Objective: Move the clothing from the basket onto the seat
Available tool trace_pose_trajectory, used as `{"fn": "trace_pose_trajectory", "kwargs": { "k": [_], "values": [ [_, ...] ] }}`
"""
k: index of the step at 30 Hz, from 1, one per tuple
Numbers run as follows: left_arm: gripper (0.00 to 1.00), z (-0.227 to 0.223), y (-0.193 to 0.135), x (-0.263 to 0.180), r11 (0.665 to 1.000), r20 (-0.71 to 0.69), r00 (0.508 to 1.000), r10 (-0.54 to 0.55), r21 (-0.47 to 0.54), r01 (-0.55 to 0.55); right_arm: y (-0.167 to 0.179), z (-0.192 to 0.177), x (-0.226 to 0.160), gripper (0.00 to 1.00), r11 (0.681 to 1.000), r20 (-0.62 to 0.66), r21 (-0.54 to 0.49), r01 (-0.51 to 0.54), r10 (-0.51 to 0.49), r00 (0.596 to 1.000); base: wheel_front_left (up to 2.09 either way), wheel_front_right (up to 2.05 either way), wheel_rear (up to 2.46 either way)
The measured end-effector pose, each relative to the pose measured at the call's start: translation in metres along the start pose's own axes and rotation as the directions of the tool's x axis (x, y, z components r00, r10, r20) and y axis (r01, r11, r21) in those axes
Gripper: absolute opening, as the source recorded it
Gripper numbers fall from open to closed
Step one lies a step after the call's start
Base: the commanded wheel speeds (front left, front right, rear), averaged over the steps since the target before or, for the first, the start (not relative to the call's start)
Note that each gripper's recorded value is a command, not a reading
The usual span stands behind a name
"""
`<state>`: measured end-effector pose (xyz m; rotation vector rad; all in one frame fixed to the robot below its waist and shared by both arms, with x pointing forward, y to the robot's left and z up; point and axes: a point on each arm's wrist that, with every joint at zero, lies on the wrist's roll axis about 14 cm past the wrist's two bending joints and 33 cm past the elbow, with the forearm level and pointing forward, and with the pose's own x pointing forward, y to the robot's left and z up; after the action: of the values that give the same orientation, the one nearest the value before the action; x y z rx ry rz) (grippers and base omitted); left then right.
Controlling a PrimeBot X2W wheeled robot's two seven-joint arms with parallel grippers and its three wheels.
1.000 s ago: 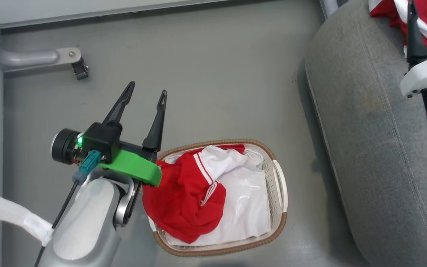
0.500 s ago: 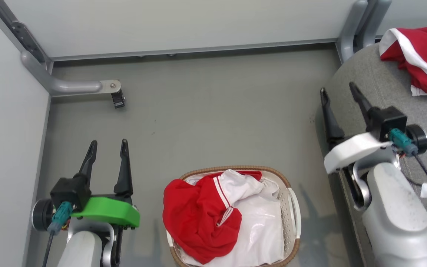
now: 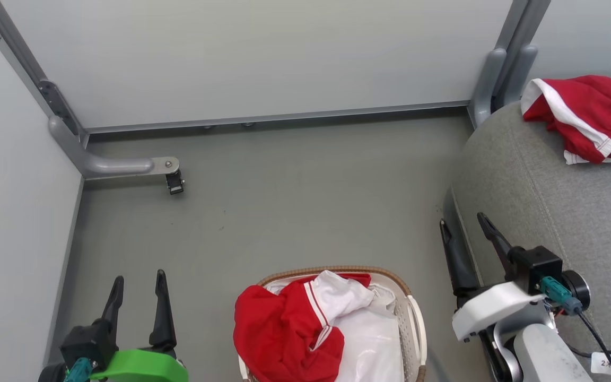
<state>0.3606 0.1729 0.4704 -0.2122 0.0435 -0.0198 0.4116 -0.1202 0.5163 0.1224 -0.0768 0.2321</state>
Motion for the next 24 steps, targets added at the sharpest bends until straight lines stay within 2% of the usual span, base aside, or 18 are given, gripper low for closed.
{"fn": "trace_pose_trajectory", "kwargs": {
  "k": [7, 24],
  "values": [
    [1.00, 0.000, -0.009, -0.010, 1.000, 0.004, 1.000, -0.026, -0.008, 0.026, -0.008, -0.003, -0.026, 1.00, 0.999, -0.011, 0.021, 0.043, -0.043, 0.999, 0.00, 0.00, 0.00],
    [1.00, 0.001, -0.018, -0.013, 0.998, 0.007, 0.999, -0.053, -0.013, 0.053, -0.007, 0.002, -0.030, 1.00, 0.998, 0.002, 0.035, 0.043, -0.043, 0.999, 0.00, 0.00, 0.00]
  ]
}}
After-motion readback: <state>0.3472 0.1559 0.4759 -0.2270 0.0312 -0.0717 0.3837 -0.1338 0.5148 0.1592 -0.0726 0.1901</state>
